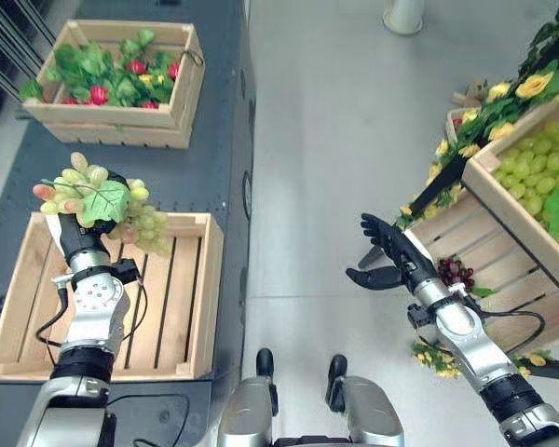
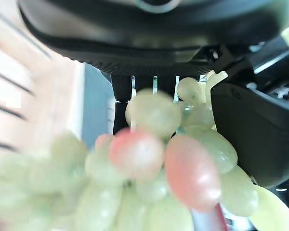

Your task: Pick up the fruits from the basket on one side to the basket on the other side

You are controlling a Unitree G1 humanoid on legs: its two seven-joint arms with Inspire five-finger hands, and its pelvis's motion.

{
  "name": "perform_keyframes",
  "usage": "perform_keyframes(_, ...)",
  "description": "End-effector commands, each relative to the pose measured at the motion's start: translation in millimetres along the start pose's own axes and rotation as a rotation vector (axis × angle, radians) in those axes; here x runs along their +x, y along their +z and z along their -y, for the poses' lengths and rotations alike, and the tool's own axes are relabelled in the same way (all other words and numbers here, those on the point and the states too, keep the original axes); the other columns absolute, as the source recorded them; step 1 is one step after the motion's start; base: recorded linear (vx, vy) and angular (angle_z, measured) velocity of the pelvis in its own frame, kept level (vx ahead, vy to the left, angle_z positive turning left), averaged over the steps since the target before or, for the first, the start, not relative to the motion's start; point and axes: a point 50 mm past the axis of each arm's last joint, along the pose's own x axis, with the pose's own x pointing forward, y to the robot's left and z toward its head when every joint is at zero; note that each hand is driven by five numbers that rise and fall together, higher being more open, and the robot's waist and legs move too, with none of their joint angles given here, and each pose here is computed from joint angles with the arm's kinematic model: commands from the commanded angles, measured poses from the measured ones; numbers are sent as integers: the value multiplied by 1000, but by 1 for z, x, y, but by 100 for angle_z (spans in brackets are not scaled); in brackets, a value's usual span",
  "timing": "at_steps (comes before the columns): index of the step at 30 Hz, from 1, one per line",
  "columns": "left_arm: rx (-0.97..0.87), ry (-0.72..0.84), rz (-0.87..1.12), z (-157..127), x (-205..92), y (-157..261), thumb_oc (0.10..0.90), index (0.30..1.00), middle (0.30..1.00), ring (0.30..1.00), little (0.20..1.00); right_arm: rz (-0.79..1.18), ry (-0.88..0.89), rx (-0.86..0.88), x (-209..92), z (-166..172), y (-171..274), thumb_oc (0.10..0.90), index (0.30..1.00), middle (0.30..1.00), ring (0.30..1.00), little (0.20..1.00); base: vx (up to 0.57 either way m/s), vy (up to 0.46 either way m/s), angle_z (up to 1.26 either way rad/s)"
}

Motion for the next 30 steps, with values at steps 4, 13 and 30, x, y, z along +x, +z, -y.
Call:
perform_keyframes(4,-214,-198,240,22,8,58,400,300,300,300,300,112,68,217,7,-5,18,800,900,900,900,900,46,-77,-2)
perform_keyframes(13,-352,-579,325,86,11,115,400,300,300,300,300,231,221,293,53,-7,95,800,900,900,900,900,19,-74,-8)
perform_keyframes(30,-428,-871,353,154,3,159,400,300,300,300,300,246,387,601,86,-42,153,800,900,900,900,900,45,-34,-9)
